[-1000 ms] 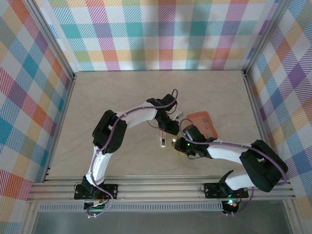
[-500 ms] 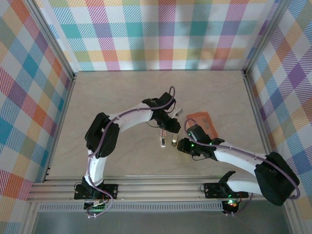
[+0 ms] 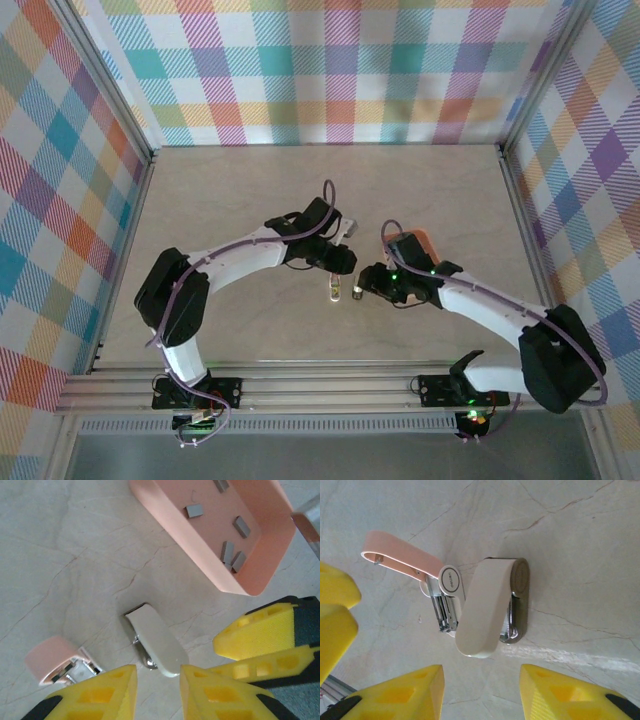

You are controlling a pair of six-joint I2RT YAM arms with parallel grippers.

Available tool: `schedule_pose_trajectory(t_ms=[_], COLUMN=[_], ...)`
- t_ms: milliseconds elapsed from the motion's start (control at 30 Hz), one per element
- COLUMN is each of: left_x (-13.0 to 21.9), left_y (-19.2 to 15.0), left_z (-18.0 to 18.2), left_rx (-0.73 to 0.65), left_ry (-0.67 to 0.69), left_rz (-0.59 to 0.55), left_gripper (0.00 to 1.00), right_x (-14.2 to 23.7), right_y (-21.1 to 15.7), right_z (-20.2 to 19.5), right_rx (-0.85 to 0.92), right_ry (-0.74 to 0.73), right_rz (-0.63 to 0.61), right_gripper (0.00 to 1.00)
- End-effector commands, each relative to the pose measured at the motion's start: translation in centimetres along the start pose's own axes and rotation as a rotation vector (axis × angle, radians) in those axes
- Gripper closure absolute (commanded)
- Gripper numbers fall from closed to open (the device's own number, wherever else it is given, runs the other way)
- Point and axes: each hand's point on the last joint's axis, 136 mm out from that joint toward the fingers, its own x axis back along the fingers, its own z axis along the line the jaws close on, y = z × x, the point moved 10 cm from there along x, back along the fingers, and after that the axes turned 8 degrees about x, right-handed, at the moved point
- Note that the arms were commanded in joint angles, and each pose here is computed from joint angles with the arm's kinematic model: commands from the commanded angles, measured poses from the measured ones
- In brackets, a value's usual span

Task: Load the staples into the stapler

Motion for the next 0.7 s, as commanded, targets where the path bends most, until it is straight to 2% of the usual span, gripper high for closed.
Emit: schedule_pose_trajectory(t_ms=[0, 400, 667], left_x=[1.1, 1.0, 1.1], left_y=[0.1, -1.4, -1.3], left_z=[0.5, 1.9, 2.0], left_rx=[0.021, 0.074, 0.072], left_ry=[0.020, 0.035, 0.035], left_rz=[-0.068, -0.079, -0.084], left_gripper=[0.71, 0.71, 0.71], right_x=[-0.2, -2.1, -3.7], right_y=[0.6, 0.8, 0.2], right_z=[0.6, 0.0, -1.7], right_rx=[-0.023, -0.043, -0.059], right_ry=[0.036, 0.035, -0.053], right_rz=[0.027, 0.069, 0.111], right_gripper=[0.57, 0.58, 0.62])
